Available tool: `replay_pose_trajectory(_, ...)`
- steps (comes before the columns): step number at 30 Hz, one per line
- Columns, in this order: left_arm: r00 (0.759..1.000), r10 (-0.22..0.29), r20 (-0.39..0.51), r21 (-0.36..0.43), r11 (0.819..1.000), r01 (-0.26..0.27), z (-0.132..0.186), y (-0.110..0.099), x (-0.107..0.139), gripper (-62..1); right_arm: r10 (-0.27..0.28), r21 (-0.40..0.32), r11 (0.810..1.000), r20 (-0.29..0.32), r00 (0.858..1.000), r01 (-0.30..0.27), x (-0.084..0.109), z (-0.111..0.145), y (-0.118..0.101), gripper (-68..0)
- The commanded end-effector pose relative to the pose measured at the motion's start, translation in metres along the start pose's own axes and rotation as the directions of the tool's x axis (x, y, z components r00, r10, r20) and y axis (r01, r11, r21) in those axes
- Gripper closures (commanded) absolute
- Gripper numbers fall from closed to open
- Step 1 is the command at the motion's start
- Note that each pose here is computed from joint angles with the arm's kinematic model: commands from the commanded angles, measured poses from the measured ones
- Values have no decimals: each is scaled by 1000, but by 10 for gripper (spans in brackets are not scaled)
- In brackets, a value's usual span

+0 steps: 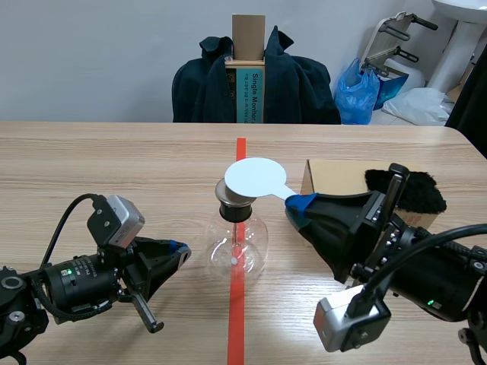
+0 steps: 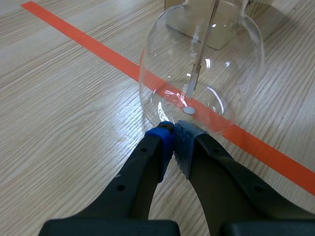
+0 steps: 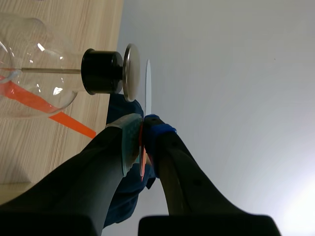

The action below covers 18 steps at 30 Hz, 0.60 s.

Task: Do the electroscope experiment.
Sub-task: 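Move the plate toward and away from the electroscope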

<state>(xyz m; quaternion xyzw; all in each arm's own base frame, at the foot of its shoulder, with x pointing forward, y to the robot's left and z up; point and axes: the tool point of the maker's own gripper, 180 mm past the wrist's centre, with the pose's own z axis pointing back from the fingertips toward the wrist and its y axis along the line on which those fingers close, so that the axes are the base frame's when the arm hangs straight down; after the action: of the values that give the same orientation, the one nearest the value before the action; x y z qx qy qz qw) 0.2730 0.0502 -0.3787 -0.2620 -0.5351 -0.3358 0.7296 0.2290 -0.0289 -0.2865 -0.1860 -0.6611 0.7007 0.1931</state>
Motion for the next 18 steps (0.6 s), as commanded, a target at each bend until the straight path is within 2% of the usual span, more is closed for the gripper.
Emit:
replay_pose_trajectory(1, 999, -3, 47, 8, 1000, 2, -3, 2, 14, -27, 27, -27, 999, 12, 1000, -26, -1, -2, -11, -7)
replay_pose_trajectory(18, 999, -3, 47, 8, 1000, 2, -3, 2, 14, -27, 24, -24, 999, 58, 998, -23, 7, -1, -10, -7)
